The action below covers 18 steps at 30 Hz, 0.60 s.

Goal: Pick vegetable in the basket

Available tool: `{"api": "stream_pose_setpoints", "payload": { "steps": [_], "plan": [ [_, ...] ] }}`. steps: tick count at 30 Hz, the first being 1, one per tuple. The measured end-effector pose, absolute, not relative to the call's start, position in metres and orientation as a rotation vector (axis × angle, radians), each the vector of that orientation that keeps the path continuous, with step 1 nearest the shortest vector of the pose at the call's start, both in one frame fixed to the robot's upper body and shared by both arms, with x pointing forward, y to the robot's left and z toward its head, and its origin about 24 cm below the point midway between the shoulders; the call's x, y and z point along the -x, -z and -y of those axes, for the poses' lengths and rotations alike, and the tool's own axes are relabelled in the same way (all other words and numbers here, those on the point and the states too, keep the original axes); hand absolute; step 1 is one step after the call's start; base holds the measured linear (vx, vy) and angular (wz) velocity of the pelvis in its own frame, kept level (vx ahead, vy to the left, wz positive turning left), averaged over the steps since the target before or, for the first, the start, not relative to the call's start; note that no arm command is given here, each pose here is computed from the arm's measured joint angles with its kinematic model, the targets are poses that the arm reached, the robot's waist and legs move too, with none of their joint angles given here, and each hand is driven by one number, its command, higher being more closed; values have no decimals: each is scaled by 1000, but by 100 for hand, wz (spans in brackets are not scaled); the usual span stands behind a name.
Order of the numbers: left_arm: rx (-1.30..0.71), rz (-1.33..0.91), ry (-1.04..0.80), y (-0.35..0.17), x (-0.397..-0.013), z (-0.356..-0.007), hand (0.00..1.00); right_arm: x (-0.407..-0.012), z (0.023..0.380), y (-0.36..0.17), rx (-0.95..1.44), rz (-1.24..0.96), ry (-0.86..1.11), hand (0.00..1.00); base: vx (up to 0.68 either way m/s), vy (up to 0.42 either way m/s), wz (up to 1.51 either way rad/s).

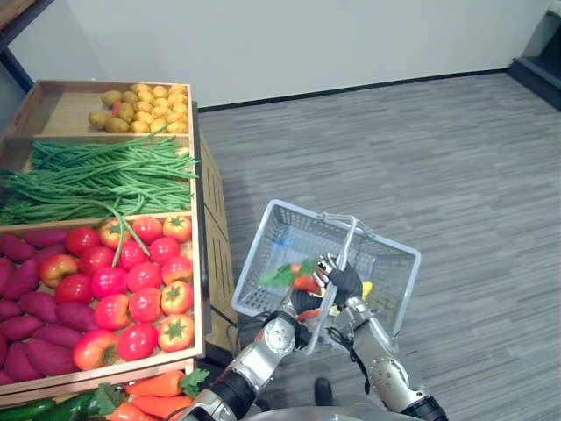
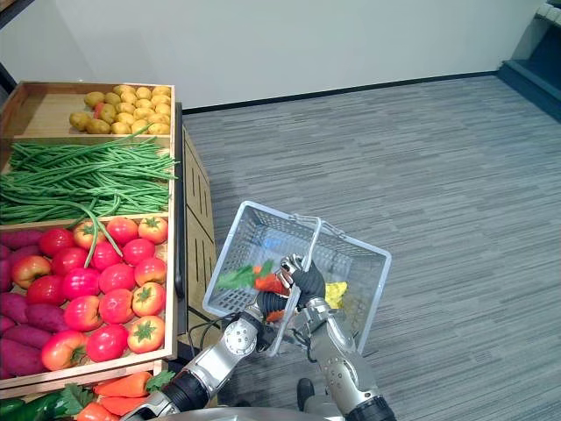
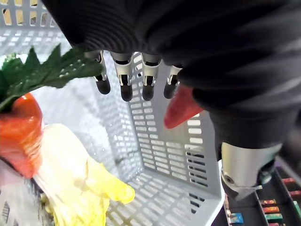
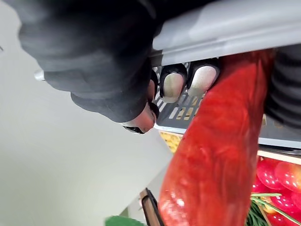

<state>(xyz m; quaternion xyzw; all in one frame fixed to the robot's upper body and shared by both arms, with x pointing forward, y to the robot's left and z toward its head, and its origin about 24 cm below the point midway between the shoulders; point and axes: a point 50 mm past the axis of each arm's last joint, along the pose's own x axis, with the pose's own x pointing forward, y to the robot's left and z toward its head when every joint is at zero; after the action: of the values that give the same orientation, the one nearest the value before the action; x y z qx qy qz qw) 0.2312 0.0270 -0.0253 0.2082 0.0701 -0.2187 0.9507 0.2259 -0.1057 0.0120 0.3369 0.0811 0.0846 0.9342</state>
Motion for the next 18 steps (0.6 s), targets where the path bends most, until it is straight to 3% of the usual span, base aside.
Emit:
{"api": "stream_pose_setpoints", "payload": {
  "steps": [18],
  "plan": [
    [-435,-80,436,15,-225,-37,0,-224,145,-2,-632,-146,10,100,-7,3,3]
  ]
}}
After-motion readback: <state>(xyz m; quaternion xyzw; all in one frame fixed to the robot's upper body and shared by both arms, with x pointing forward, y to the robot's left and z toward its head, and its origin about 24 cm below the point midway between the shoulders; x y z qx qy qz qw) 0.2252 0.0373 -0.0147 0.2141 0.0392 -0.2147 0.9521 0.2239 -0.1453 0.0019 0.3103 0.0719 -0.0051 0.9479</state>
